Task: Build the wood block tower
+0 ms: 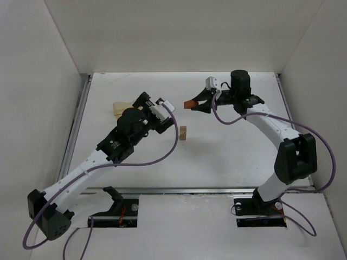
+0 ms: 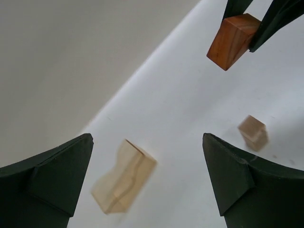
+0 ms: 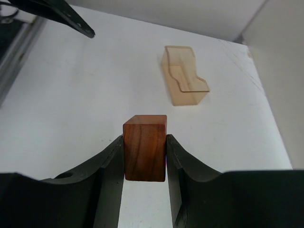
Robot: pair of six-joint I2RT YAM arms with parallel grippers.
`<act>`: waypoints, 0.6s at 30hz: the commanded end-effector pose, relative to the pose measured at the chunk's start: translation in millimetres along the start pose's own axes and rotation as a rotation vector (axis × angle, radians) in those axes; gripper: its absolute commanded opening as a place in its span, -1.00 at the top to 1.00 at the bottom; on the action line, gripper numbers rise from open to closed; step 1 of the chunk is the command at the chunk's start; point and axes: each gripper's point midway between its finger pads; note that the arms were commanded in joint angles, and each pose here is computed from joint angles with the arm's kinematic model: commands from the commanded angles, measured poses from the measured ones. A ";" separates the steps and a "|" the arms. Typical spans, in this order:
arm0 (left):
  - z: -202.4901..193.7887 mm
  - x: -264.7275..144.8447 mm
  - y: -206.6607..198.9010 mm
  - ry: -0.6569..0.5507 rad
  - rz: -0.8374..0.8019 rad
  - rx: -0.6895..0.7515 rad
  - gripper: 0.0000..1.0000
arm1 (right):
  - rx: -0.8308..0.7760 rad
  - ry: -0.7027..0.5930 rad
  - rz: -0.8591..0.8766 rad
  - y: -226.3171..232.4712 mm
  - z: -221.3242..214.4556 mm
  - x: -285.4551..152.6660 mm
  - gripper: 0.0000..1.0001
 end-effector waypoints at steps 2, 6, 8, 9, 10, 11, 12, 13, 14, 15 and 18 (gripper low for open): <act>-39.1 -17.6 -30.5 0.179 -0.038 -0.366 -1.00 | -0.033 -0.135 0.259 34.2 5.2 11.4 1.00; -46.8 -22.2 -43.5 0.181 -0.061 -0.548 -1.00 | 0.005 -0.102 0.274 48.2 -18.5 27.0 1.00; -52.8 -21.5 -48.4 0.194 -0.058 -0.608 -1.00 | 0.015 -0.084 0.279 53.8 -27.6 34.5 1.00; -56.0 -21.7 -51.4 0.204 -0.059 -0.624 -1.00 | 0.036 -0.079 0.293 61.8 -33.7 37.1 1.00; -64.7 -19.6 -56.7 0.223 -0.065 -0.636 -1.00 | 0.046 -0.066 0.285 62.7 -39.3 37.1 1.00; -69.0 -18.9 -56.0 0.229 -0.055 -0.649 -1.00 | 0.035 -0.060 0.276 61.7 -43.1 37.5 1.00; -71.7 -19.3 -59.5 0.239 -0.053 -0.683 -1.00 | 0.033 -0.039 0.261 61.9 -48.5 40.9 1.00; -80.2 -19.4 -56.2 0.260 -0.017 -0.717 -1.00 | 0.047 -0.024 0.254 63.9 -55.6 40.5 1.00; -86.0 -19.2 -47.8 0.271 0.027 -0.758 -1.00 | 0.042 -0.027 0.262 65.3 -56.9 44.4 1.00; -90.4 -20.4 -46.8 0.287 0.035 -0.790 -1.00 | 0.040 -0.028 0.262 66.6 -59.9 44.5 1.00; -108.7 -22.8 -39.5 0.326 0.085 -0.855 -1.00 | 0.054 -0.023 0.265 67.0 -70.6 46.9 1.00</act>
Point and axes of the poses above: each gripper's point midway between its finger pads, its own x axis out along the fingers, its own y axis along the line the jaws close on, z = x × y, and after that the axes turned 4 degrees about x, right-handed
